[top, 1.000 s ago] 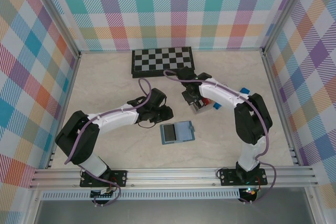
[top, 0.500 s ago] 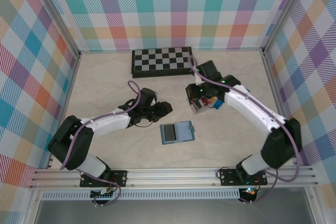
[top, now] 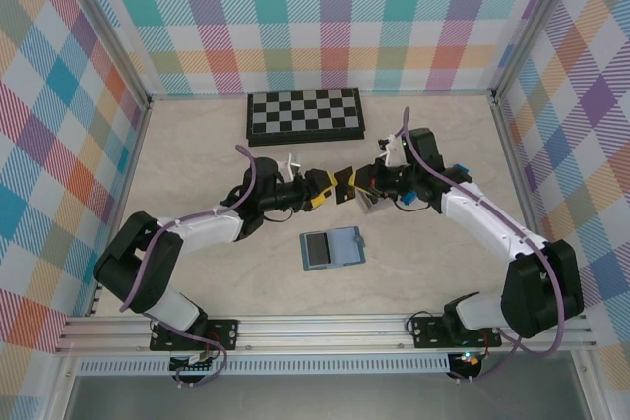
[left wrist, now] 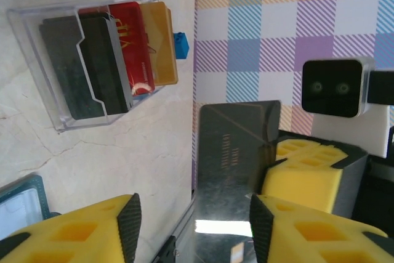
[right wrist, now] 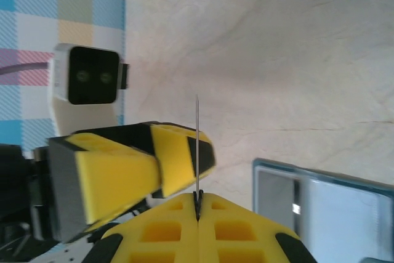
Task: Put the credit cards into the card holder
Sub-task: Insert the credit card into the card slot.
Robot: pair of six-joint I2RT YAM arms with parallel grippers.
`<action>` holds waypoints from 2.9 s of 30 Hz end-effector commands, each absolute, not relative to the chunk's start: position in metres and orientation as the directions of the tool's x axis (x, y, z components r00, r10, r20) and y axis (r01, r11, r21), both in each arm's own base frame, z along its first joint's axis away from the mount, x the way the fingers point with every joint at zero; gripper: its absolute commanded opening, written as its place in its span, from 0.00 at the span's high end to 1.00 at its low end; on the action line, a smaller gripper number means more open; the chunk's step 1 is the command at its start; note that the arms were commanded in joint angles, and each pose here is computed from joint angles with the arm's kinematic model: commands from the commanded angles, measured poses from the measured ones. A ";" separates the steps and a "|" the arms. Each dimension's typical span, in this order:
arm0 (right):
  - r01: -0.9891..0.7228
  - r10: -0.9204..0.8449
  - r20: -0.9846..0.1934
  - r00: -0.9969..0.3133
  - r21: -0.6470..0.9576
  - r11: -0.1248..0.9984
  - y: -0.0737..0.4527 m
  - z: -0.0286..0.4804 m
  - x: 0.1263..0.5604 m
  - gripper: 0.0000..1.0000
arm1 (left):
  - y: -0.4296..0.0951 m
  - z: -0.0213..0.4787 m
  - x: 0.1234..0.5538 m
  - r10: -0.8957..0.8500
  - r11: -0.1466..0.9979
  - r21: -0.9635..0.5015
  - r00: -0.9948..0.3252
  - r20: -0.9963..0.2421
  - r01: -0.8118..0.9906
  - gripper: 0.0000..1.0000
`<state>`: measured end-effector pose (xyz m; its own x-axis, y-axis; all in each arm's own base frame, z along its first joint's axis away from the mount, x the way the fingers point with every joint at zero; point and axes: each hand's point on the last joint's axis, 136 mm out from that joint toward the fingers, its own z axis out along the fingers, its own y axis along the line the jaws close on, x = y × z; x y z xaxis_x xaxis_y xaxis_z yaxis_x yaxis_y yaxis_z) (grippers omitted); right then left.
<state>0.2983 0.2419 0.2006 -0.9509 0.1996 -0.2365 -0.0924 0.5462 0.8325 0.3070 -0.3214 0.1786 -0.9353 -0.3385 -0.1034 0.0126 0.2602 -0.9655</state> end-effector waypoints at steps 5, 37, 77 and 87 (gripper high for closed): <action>-0.106 0.185 -0.203 -0.961 0.896 0.430 0.252 0.217 0.297 0.95 | -0.334 0.209 0.303 -0.277 0.174 -0.978 -0.948 -0.158 0.112 0.69; -0.050 -0.032 -0.073 -0.997 0.264 0.963 0.209 0.039 0.228 0.36 | -0.277 0.074 0.229 -0.302 0.621 -0.782 -0.936 -0.181 -0.049 1.00; -0.014 -0.011 -0.016 -1.000 0.241 0.970 0.207 0.004 0.223 0.86 | -0.297 0.037 0.206 -0.225 0.654 -0.750 -0.972 -0.071 -0.096 1.00; -0.014 -0.012 -0.009 -1.000 0.254 0.967 0.209 0.004 0.222 0.86 | -0.292 0.032 0.199 -0.218 0.682 -0.720 -0.975 -0.034 -0.127 1.00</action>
